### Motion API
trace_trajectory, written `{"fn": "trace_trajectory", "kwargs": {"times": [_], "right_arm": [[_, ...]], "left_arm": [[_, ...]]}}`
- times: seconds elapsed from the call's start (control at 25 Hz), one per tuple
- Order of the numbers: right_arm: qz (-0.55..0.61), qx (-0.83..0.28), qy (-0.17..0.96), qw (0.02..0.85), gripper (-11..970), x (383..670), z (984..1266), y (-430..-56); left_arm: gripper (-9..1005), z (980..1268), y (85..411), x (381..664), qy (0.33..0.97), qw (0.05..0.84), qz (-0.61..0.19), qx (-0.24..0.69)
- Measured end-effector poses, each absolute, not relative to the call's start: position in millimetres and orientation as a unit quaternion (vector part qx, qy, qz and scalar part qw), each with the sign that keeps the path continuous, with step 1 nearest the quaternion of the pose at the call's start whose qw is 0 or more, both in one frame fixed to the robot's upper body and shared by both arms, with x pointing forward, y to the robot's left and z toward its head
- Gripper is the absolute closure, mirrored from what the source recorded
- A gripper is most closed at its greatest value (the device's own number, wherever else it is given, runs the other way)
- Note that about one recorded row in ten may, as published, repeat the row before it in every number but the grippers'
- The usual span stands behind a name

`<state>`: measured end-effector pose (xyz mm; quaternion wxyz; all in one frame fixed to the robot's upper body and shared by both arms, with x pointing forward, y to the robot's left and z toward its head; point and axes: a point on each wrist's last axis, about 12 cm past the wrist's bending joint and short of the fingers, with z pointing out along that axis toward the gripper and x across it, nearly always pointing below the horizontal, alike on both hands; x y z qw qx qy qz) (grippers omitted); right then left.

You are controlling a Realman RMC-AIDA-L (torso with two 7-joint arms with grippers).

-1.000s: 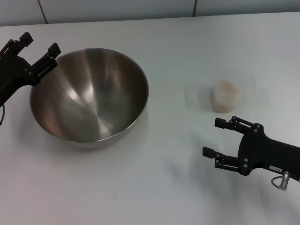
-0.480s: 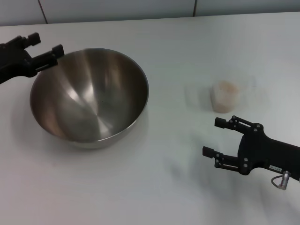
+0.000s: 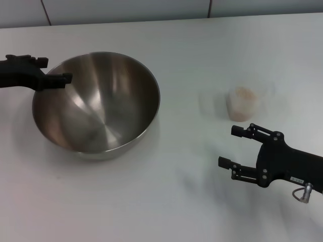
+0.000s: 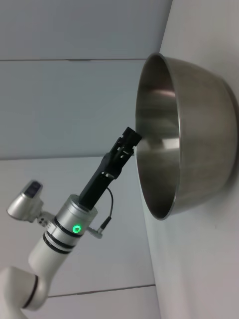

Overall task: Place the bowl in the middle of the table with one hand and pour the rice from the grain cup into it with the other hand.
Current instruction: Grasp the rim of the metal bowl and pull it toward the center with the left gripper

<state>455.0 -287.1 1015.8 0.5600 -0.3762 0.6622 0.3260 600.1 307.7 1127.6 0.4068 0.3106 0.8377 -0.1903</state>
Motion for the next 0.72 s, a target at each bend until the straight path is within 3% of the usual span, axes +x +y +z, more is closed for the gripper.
{"fn": "trace_trajectory", "kwargs": {"times": [0.32,0.72], "right_arm": [[0.327,-0.375,0.662,0.560,134,454.9,1015.7,-286.7],[0.324,-0.374,0.664,0.560,134,455.4,1015.1,-286.8]], "left_arm": [[261,1137.2,293.6,617.4,0.870,0.320,-0.134,0.350],[271,1140.6,288.4,620.3,0.869,0.314,-0.132,0.359]]}}
